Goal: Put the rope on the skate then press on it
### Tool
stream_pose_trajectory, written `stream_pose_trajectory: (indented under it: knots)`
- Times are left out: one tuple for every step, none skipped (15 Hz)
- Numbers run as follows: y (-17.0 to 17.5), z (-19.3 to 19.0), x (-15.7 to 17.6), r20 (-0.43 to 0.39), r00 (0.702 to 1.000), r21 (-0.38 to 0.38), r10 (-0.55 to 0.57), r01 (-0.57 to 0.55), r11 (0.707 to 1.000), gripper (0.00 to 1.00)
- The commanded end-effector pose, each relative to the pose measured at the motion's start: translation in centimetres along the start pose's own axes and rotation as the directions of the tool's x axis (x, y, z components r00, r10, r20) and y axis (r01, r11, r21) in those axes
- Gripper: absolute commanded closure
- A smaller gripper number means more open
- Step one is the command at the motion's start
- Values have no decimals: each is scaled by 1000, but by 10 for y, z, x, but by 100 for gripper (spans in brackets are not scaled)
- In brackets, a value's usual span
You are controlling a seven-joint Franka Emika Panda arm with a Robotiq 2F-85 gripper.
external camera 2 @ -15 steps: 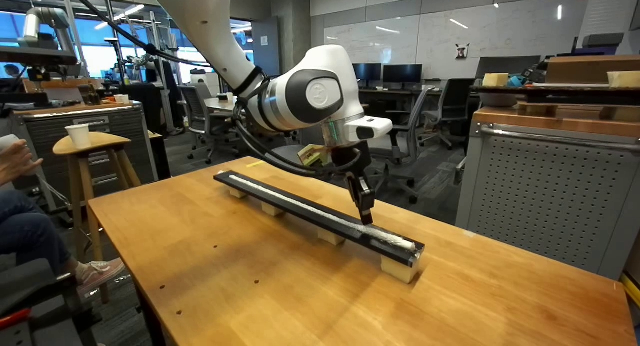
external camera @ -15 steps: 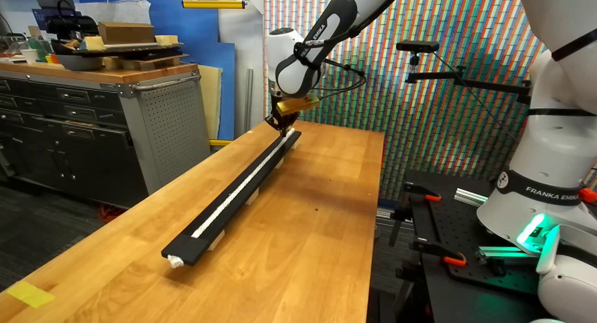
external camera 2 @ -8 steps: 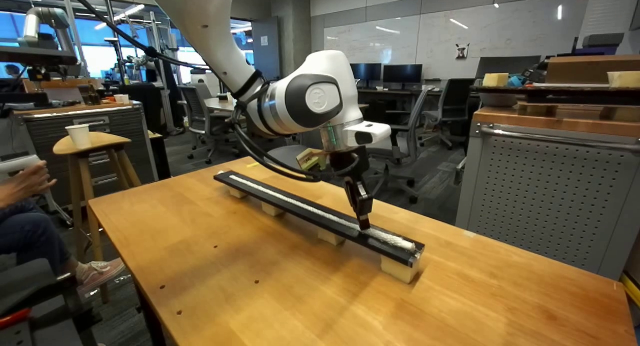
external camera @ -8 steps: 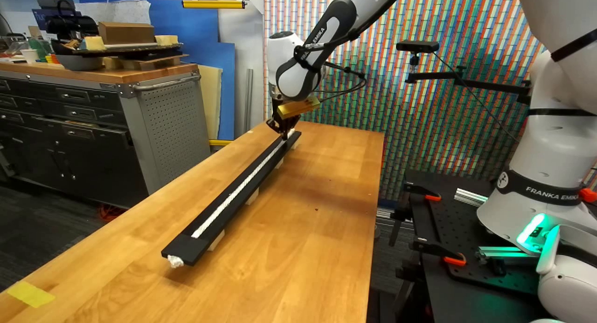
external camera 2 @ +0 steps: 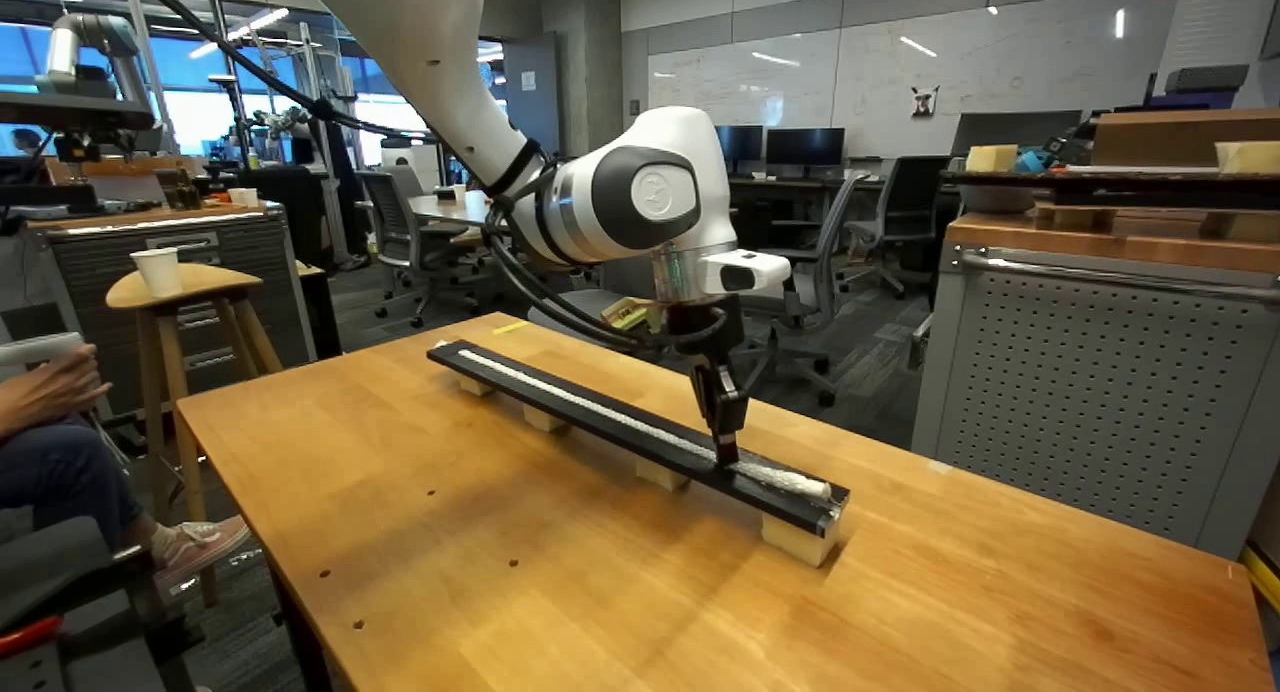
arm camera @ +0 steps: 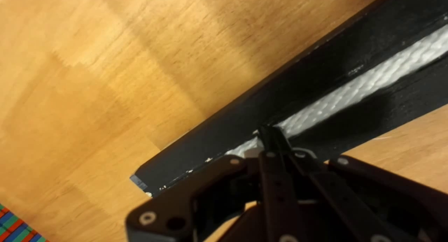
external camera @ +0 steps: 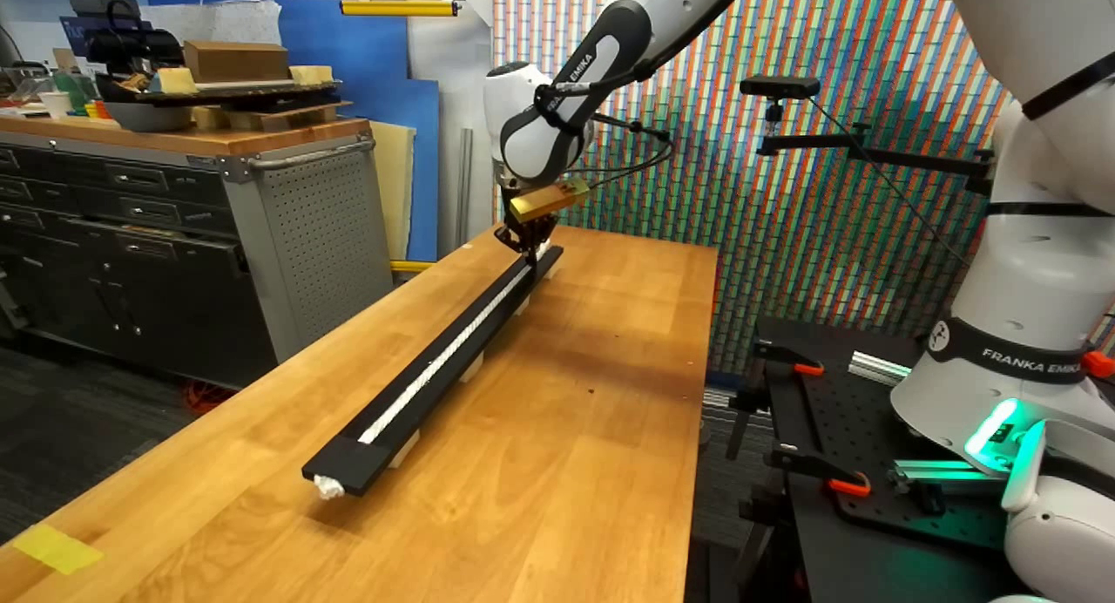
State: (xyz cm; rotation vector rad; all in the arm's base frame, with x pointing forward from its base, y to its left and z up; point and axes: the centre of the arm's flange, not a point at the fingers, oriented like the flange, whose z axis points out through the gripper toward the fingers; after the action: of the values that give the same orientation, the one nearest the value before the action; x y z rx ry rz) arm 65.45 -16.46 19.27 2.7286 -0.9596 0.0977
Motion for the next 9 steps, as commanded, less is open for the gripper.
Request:
stream_pose_trajectory:
  knots:
    - [-5, 22, 11, 31, 999, -7, 10, -10, 1000, 100]
    - [-3, 17, 9, 23, 1000, -3, 12, -12, 1000, 100]
    - [-2, 13, 7, 11, 1000, 2, 13, -13, 1000, 100]
    - [0, 7, 3, -2, 1000, 8, 11, -11, 1000, 100]
    - [1, 3, 2, -13, 1000, 12, 11, -11, 1000, 100]
    - [4, -2, -1, -26, 1000, 17, 12, -12, 1000, 100]
    - [5, -5, -2, -36, 999, 20, 14, -14, 1000, 100]
    - [8, -8, -2, -45, 999, 25, 19, -18, 1000, 100]
    - [11, -9, 0, -53, 998, 28, 25, -23, 999, 100]
